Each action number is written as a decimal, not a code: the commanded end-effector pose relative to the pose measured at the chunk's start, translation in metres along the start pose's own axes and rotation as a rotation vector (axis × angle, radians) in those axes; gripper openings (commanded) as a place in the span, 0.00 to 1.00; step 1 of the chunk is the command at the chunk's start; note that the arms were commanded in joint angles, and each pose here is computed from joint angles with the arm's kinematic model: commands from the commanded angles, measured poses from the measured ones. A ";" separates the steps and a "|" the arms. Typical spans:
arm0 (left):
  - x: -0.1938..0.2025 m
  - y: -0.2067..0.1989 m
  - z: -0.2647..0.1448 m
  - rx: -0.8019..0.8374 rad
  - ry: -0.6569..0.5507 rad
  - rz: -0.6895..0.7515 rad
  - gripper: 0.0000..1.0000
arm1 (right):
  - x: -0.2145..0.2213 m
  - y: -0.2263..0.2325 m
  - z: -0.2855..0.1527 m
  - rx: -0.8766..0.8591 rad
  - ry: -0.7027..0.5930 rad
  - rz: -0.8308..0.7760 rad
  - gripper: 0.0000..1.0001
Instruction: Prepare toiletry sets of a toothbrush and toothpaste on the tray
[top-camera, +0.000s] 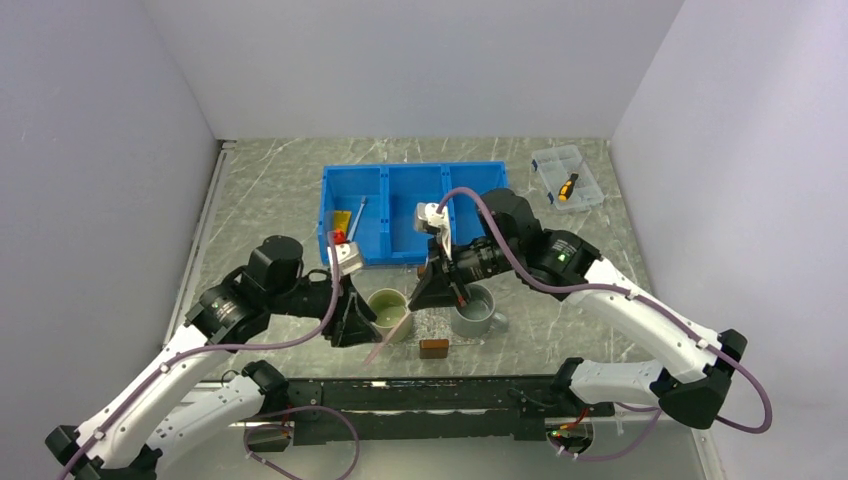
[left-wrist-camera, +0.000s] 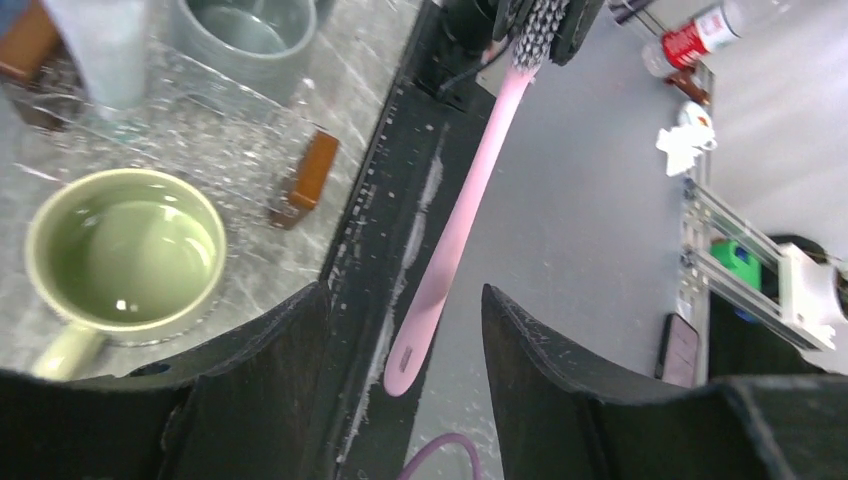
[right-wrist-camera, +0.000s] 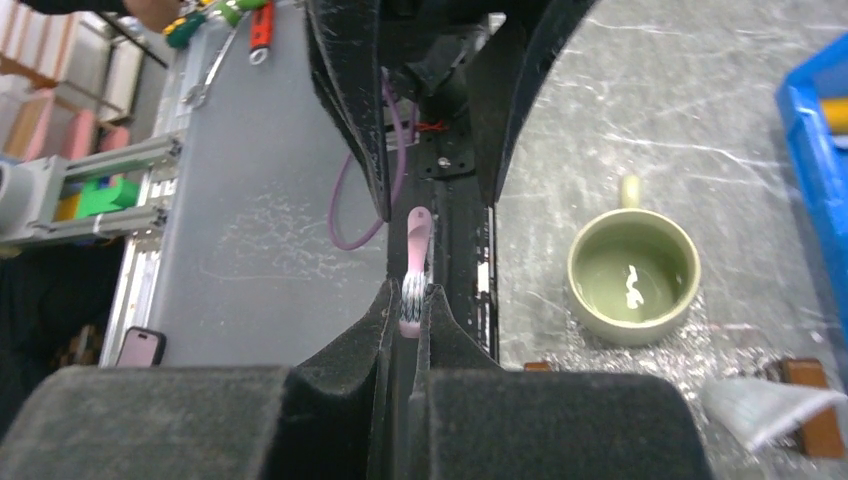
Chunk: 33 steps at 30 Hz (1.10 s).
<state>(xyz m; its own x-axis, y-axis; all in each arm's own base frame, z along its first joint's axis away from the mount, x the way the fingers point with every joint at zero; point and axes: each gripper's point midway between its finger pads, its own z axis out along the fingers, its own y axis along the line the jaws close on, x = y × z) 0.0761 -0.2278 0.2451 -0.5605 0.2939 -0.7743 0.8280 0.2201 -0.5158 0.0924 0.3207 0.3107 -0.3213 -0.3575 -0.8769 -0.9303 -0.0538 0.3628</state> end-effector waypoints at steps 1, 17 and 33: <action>-0.031 0.015 -0.017 -0.185 -0.118 0.059 0.64 | -0.008 -0.011 -0.020 0.161 0.030 -0.019 0.00; -0.033 0.064 -0.056 -0.558 -0.294 0.055 0.87 | 0.014 -0.065 -0.066 0.620 0.176 0.112 0.00; -0.021 0.077 -0.066 -0.637 -0.334 0.043 0.99 | 0.023 -0.098 -0.059 0.759 0.246 0.150 0.00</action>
<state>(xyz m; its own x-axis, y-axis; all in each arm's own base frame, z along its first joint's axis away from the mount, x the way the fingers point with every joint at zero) 0.1478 -0.1568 0.2421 -0.4155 0.0665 -0.9072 0.6369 0.7333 -0.2379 0.1768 0.2585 0.2534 -0.5058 -0.5513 -0.6635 -0.7943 0.5976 0.1091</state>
